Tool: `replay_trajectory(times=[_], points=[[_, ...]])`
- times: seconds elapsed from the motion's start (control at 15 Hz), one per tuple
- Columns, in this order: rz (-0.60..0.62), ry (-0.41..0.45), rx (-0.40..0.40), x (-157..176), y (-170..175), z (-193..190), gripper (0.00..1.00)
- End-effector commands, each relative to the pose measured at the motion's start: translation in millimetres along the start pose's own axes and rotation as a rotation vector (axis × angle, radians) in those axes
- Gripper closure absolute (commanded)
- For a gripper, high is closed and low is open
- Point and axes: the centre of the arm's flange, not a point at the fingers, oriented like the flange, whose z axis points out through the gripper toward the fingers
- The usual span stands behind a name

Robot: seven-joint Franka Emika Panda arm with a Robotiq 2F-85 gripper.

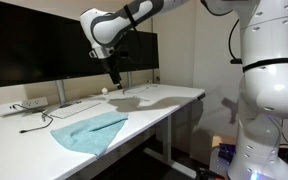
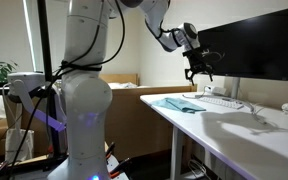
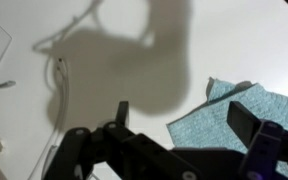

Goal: Slide the towel across the table.

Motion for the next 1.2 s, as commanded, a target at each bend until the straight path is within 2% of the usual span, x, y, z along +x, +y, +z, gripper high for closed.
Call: replay_trajectory(times=[0.0, 0.47, 0.73, 1.13], points=[[-0.151, 0.107, 0.072, 26, -6, -4, 0.0], [-0.468, 0.202, 0.225, 24, -38, -6, 0.0], [-0.674, 0.202, 0.275, 42, -49, 5, 0.0], [-0.956, 0.187, 0.34, 71, -92, 22, 0.0]])
